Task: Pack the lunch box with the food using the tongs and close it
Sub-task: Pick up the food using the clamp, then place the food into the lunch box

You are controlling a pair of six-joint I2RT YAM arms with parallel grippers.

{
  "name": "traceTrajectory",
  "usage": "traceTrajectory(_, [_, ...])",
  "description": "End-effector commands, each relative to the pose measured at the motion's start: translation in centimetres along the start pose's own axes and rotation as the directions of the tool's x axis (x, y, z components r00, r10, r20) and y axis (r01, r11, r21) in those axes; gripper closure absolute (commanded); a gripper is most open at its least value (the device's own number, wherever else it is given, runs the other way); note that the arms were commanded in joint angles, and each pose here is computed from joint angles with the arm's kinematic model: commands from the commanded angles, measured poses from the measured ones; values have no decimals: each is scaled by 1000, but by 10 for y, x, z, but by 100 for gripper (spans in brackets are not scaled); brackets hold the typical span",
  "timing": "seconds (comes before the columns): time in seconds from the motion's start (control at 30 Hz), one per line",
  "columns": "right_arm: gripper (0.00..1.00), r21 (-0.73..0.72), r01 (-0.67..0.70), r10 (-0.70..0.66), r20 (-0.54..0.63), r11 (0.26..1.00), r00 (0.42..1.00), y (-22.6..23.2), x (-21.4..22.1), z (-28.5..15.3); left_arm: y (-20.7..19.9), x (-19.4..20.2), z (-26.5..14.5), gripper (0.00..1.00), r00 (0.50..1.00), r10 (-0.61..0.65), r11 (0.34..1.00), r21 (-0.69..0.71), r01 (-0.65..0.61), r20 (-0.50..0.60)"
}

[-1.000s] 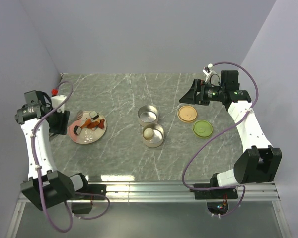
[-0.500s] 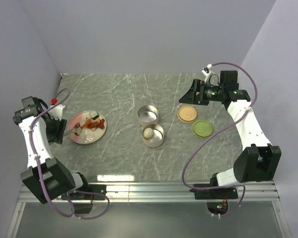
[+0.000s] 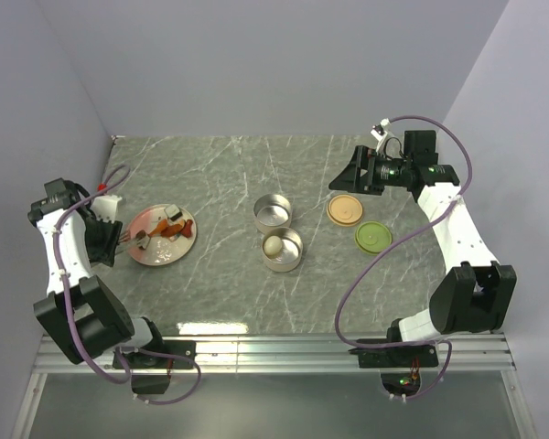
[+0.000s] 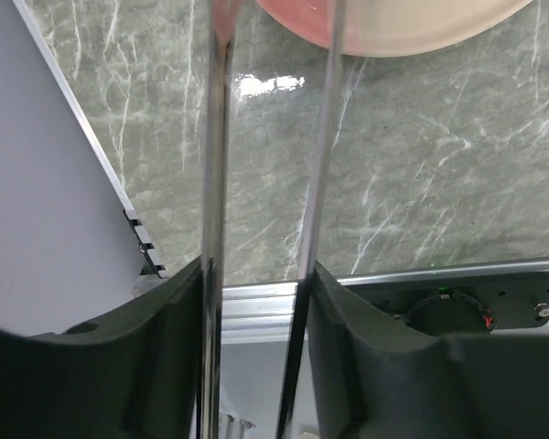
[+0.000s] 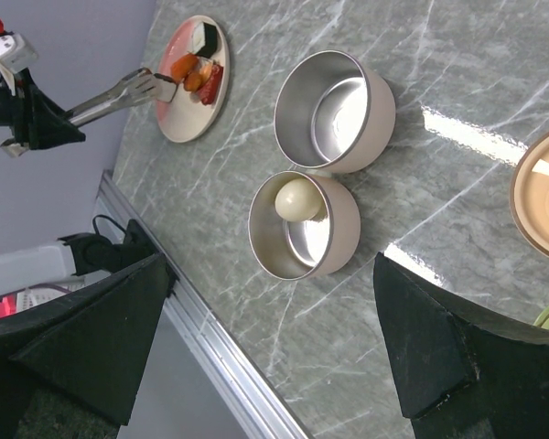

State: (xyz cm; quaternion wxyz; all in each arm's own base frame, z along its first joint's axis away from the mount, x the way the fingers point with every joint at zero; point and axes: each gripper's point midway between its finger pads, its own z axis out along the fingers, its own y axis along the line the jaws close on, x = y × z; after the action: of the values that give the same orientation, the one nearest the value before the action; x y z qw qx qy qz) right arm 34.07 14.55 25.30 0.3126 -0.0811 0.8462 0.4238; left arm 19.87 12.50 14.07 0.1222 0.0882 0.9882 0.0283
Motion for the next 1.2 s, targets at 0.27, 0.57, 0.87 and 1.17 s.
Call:
traceTrajectory(0.27, [0, -28, 8, -7, 16, 1000, 1000, 2, -6, 1, 3, -10, -4, 64, 999, 16, 1000, -3, -16, 51])
traceTrajectory(0.57, [0, -31, 3, -3, 19, 999, 1000, 2, -6, 1, -14, -46, -52, 88, 980, 72, 996, 37, -80, 185])
traceTrajectory(0.87, [0, -21, 16, -15, 21, 1000, 1000, 2, -8, -1, -123, -101, -106, 94, 872, 322, 916, 112, -386, 369])
traceTrajectory(1.17, [0, -4, 27, -27, 27, 1000, 999, 1, -5, -3, -246, -117, -109, 94, 767, 457, 742, 283, -608, 450])
